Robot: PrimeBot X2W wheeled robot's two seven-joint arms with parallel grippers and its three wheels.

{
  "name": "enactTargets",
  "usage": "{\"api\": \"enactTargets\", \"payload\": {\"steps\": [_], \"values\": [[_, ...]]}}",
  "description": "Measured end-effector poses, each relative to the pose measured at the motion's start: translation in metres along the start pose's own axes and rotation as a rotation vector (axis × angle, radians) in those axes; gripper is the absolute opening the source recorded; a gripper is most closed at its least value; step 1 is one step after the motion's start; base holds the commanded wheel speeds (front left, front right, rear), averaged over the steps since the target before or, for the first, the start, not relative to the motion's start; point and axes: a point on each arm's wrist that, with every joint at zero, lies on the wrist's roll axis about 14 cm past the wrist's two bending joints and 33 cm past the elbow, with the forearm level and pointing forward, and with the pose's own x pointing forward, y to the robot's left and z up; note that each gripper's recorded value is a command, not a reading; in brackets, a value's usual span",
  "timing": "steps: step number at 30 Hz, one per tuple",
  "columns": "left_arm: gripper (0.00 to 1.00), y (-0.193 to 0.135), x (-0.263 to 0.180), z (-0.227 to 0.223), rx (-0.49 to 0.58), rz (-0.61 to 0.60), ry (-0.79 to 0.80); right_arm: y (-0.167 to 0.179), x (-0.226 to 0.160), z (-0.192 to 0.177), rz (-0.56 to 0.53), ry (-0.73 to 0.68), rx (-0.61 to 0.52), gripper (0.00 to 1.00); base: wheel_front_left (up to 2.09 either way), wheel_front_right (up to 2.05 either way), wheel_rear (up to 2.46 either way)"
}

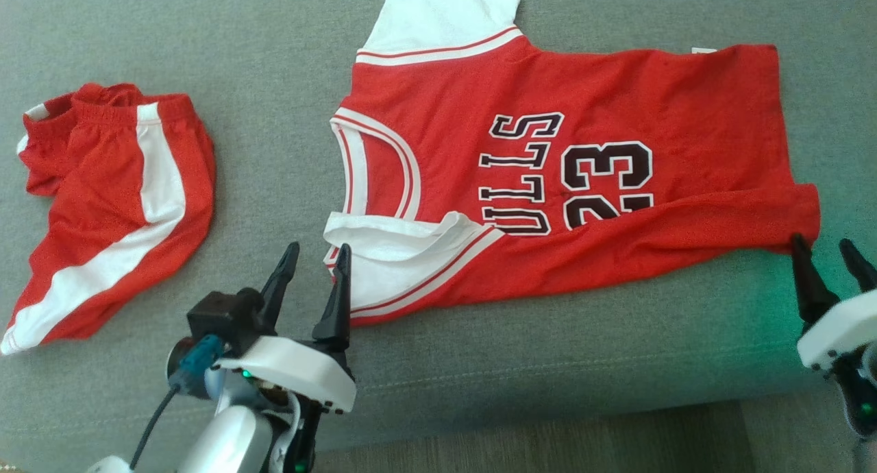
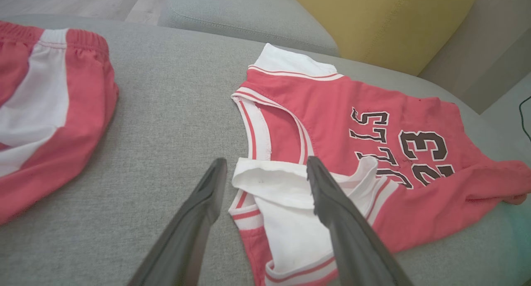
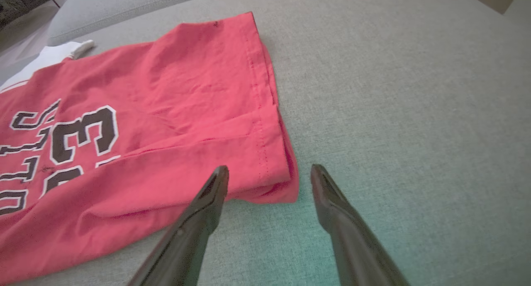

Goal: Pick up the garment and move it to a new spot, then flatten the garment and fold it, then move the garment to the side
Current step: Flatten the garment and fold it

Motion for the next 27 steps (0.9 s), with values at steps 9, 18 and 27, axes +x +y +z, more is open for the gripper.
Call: {"api": "enactTargets", "payload": {"steps": [9, 18, 27], "values": [[1.0, 0.0, -0.002, -0.003, 0.009, 0.006, 0.003, 0.018, 0.031, 0.002, 0.046, 0.02, -0.022, 0.0, 0.0, 0.0, 0.0], [1.0, 0.01, -0.003, -0.004, 0.009, 0.04, -0.005, 0.032, 0.059, 0.024, 0.077, -0.046, -0.042, 0.0, 0.0, 0.0, 0.0], [1.0, 0.006, 0.015, 0.005, 0.035, 0.013, -0.032, 0.04, 0.077, 0.032, 0.085, -0.066, -0.05, 0.0, 0.0, 0.0, 0.0]]}}
